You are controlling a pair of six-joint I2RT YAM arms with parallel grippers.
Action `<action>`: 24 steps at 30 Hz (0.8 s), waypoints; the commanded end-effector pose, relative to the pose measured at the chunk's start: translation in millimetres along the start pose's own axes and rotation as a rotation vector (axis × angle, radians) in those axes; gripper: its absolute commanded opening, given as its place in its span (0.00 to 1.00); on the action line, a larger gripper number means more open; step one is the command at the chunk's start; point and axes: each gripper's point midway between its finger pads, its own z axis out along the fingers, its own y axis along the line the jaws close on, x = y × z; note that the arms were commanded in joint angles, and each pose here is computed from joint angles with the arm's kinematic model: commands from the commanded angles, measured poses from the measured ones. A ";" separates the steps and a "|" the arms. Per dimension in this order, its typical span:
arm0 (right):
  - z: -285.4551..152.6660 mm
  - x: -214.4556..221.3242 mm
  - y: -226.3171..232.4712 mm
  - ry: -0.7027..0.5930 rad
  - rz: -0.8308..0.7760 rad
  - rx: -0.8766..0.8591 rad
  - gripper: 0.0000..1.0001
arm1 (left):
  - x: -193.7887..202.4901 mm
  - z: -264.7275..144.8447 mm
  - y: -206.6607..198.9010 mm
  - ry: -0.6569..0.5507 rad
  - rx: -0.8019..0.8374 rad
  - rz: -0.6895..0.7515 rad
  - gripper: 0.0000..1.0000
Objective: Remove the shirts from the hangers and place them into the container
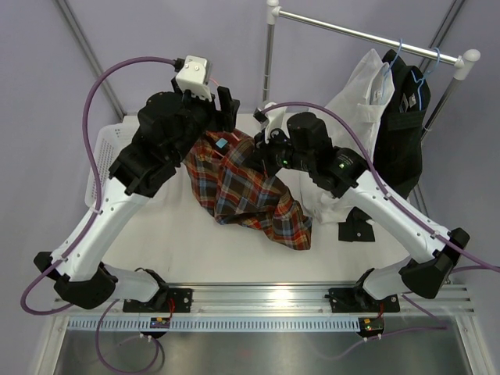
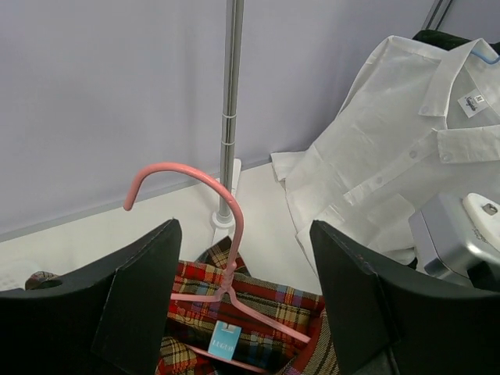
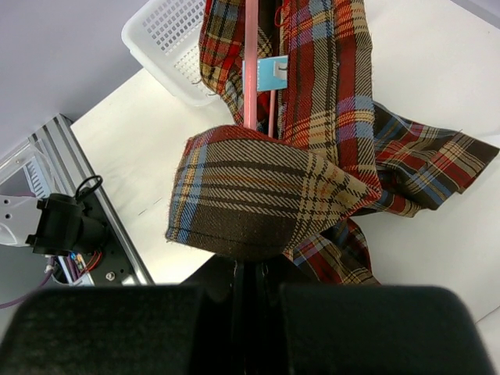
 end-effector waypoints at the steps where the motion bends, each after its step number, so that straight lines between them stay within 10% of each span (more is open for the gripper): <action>1: -21.2 -43.7 16.2 -0.162 -0.063 -0.035 0.00 | -2.9 3.5 -0.4 -0.034 -0.007 -0.009 0.71; 11: -27.0 -50.2 17.4 -0.186 -0.084 -0.034 0.00 | 21.4 11.2 -0.2 0.011 -0.011 0.014 0.63; 24: -22.5 -38.3 12.9 -0.166 -0.076 -0.022 0.00 | 14.2 3.1 1.8 -0.036 0.000 0.038 0.00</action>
